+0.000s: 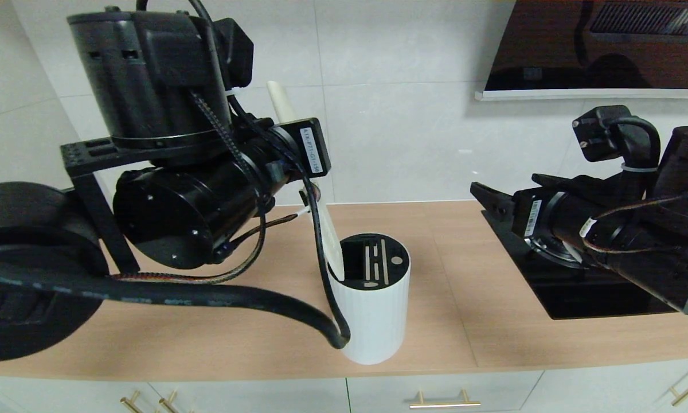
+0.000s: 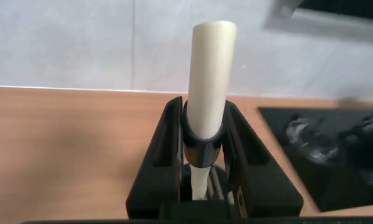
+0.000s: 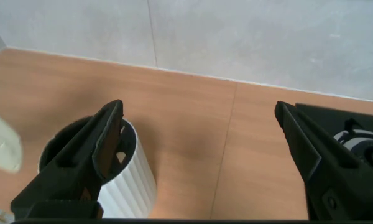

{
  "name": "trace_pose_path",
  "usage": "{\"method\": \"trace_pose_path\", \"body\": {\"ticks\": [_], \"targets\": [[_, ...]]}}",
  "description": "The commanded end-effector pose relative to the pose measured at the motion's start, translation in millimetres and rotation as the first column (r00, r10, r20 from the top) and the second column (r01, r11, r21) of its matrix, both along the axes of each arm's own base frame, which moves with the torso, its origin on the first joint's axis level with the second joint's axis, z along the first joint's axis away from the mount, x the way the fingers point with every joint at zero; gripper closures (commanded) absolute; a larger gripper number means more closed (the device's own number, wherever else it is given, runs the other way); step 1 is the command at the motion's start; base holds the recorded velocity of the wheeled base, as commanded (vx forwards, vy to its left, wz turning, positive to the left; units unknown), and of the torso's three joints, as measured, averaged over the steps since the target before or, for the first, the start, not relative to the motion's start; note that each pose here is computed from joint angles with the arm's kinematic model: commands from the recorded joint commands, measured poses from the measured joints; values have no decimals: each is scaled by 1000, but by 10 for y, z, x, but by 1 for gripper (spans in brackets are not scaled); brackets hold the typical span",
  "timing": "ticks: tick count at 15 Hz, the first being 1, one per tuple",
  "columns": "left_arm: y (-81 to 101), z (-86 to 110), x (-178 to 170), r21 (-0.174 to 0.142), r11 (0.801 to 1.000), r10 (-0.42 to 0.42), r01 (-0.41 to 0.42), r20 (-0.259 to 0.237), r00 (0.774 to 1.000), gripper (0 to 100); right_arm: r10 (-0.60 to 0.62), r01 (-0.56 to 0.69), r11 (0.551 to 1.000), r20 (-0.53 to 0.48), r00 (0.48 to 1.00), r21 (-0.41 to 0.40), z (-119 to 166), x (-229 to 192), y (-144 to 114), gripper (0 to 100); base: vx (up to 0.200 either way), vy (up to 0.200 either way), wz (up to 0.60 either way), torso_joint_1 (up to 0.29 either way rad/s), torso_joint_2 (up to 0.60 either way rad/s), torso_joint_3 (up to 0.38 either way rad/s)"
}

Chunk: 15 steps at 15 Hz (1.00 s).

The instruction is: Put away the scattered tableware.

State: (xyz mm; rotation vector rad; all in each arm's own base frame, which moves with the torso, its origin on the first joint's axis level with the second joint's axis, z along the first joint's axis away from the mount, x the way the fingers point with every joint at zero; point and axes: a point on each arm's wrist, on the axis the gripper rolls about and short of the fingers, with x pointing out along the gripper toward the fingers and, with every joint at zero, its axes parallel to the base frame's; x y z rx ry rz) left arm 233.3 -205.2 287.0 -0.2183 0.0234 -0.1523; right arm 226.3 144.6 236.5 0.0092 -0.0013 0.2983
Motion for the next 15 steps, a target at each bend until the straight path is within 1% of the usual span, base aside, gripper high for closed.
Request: {"method": "trace_pose_path", "body": {"ticks": [1,2,3,7,8,10,13,15], "targets": [[-54,-33,-2,7,1000,-8,7,5,1000,100,1,-1,1000,-9,1000,-6,-30,20,16,0,0,0,0,0,0,0],[-62,-45,0,17,1000,-8,7,14,1000,100,1,-1,1000,-11,1000,-8,-38,22,17,0,0,0,0,0,0,0],[-83,-52,21,19,1000,-6,5,29,1000,100,1,-1,1000,-12,1000,-9,-42,25,19,0,0,0,0,0,0,0],[-229,-176,174,38,999,13,-17,106,994,100,1,-1,1000,-17,1000,-12,-62,36,26,0,0,0,0,0,0,0],[-250,-213,198,52,998,26,-32,120,992,100,1,-1,1000,-19,1000,-13,-66,39,28,0,0,0,0,0,0,0],[-284,-255,236,67,996,41,-51,150,988,100,1,-1,1000,-20,1000,-14,-70,42,30,0,0,0,0,0,0,0],[-293,-273,239,66,996,48,-59,159,986,100,2,-3,1000,-20,1000,-14,-70,39,34,0,0,0,0,0,0,0],[-331,-318,239,72,996,39,-51,150,988,100,2,-3,1000,-21,1000,-15,-74,38,33,0,0,0,0,0,0,0]]}}
